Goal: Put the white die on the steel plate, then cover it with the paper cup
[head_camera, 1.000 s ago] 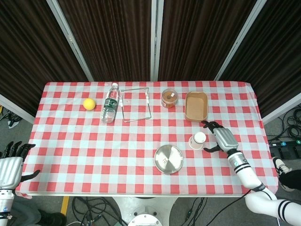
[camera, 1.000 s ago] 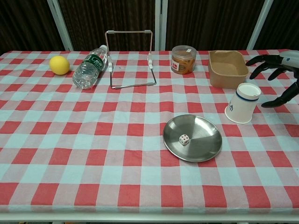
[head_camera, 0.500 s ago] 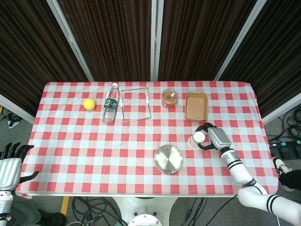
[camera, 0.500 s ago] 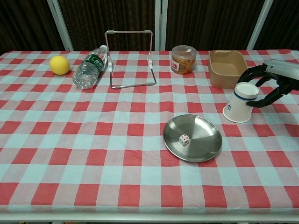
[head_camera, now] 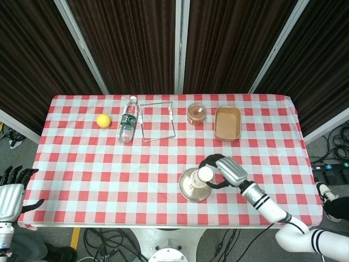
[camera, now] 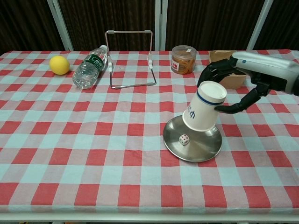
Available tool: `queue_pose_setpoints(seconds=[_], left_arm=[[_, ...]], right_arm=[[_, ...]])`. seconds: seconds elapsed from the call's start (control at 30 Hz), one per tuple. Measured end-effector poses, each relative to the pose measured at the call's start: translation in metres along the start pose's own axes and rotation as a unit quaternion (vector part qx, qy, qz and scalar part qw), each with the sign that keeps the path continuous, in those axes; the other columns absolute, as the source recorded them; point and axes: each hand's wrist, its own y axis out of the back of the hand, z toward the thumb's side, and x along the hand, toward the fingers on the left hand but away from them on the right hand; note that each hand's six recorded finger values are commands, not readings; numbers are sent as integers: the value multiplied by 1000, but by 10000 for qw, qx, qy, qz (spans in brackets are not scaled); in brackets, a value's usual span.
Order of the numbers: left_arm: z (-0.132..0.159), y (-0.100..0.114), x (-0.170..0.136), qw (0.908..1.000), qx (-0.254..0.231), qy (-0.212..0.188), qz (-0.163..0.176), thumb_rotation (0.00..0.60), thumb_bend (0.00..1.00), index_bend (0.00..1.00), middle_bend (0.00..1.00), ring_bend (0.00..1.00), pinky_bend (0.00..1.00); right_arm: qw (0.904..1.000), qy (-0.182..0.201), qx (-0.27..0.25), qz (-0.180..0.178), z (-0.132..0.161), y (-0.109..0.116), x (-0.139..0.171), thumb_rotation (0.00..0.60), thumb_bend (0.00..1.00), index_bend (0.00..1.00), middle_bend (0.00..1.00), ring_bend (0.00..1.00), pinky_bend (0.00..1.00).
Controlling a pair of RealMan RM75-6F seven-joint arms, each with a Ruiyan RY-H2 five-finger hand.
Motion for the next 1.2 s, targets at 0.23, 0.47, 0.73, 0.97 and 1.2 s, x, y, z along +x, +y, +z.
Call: queue_pose_setpoints(seconds=[0.23,0.47,0.73,0.97,1.2], left_arm=[[-3,-3,-3,10000,-30,62,-33,600,7,196,196,88,0],[-5,-3,-4,10000,-59,68,-28,600,8,196,196,88,0],[-5,-5,-3,9999,-68,76,-45,600,7,195,196,87,0],[-4,-5,-4,9999,-55,72,-64,600,7,195,196,88,0],[-5,-4,-5,9999,-49,126,-57,600,7,196,196,88,0]], right_arm=[[9988,143,354,294,9,-30,-11,600,280,594,409,221,205],[9964,17,775,348,1,-41,-20,600,280,595,402,221,205],[9958,81,782,478,7,-49,-21,600,280,595,407,221,205],[9948,-138,941,371,-7,-40,-25,600,282,596,410,221,205],[9955,-98,808,483,-4,-45,-25,600,287,597,414,221,205]])
